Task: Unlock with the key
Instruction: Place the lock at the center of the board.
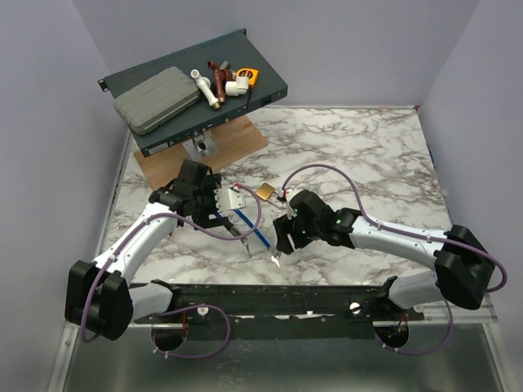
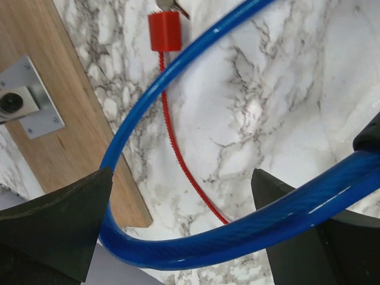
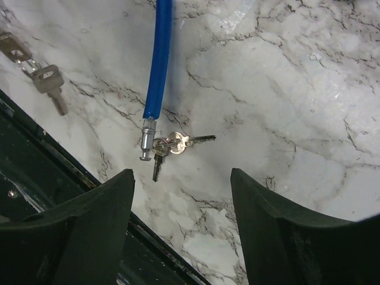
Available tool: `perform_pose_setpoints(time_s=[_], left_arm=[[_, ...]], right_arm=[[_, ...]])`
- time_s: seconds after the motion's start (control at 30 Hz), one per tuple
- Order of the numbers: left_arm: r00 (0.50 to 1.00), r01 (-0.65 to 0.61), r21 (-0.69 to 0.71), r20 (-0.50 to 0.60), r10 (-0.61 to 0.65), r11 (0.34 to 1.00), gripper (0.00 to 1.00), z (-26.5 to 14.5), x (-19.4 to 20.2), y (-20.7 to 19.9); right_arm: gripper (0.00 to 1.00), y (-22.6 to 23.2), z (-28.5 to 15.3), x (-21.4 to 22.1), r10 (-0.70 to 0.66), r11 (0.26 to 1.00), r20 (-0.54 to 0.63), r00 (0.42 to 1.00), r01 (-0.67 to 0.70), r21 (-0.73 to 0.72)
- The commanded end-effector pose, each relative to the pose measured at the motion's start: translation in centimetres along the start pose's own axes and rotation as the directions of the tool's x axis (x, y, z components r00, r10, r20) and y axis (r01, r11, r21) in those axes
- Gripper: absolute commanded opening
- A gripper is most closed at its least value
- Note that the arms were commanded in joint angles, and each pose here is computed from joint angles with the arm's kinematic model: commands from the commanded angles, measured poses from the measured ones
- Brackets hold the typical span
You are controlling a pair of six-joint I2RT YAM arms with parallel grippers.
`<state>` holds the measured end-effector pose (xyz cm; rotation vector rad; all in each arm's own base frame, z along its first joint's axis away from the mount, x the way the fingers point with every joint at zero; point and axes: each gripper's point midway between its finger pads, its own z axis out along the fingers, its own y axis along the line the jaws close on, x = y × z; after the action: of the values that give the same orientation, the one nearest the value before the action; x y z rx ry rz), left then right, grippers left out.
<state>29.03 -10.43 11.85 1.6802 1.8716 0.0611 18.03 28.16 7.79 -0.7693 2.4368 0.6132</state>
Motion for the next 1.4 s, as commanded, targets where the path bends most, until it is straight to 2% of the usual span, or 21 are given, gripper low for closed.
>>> perform_pose_setpoints(time_s=[0.0, 0.27, 0.47, 0.6, 0.7, 0.93, 1.1, 1.2, 1.27, 1.37], left_arm=[[0.998, -0.014, 0.011, -0.068, 0.015, 1.000, 0.98, -0.5, 2.6, -1.9], [0.976, 0.059, -0.107, -0.201, -0.079, 0.993, 0.98, -1.4, 7.3, 0.0], [0.972, 0.162, 0.027, -0.178, -0.154, 0.986, 0.98, -3.0, 6.5, -2.4], [0.969, 0.236, 0.127, -0.100, -0.224, 0.963, 0.99, -5.7, 4.3, -3.8], [0.965, 0.257, 0.179, -0.105, -0.241, 0.950, 0.98, -7.3, 4.0, -5.5], [0.959, 0.246, 0.083, -0.163, -0.231, 0.966, 0.99, -8.6, 5.7, -5.7], [0.927, 0.344, -0.017, -0.155, -0.343, 0.939, 0.98, -9.1, 5.0, -3.2], [0.906, 0.398, -0.017, -0.149, -0.396, 0.917, 0.98, -9.4, 4.3, -2.5], [0.901, 0.405, -0.037, -0.156, -0.406, 0.913, 0.98, -9.4, 4.4, -1.8], [0.895, 0.408, -0.082, -0.162, -0.416, 0.909, 0.98, -9.2, 4.7, -0.8]], right_arm=[[0.68, -0.4, 1.2, 0.6, -0.017, 1.000, -0.021, 1.000, 0.017, 0.026], [0.66, 0.0, 1.9, 1.2, -0.016, 1.000, -0.046, 0.999, 0.017, 0.011], [0.66, 0.1, 2.8, 2.1, -0.024, 1.000, -0.086, 0.996, 0.025, 0.016], [0.66, 0.2, 3.3, 2.3, -0.039, 0.999, -0.094, 0.995, 0.041, 0.019], [0.66, 0.5, 3.8, 2.2, -0.045, 0.999, -0.099, 0.994, 0.047, 0.013], [0.67, 1.0, 4.5, 2.2, -0.073, 0.997, -0.125, 0.989, 0.075, 0.007], [0.66, 0.9, 5.1, 2.4, -0.067, 0.997, -0.140, 0.988, 0.071, 0.026], [0.66, 0.8, 5.4, 2.7, -0.067, 0.997, -0.149, 0.986, 0.074, 0.036], [0.63, 0.5, 5.5, 3.0, -0.072, 0.995, -0.158, 0.985, 0.081, 0.050], [0.51, -0.6, 5.6, 3.6, -0.062, 0.991, -0.178, 0.982, 0.081, 0.105]])
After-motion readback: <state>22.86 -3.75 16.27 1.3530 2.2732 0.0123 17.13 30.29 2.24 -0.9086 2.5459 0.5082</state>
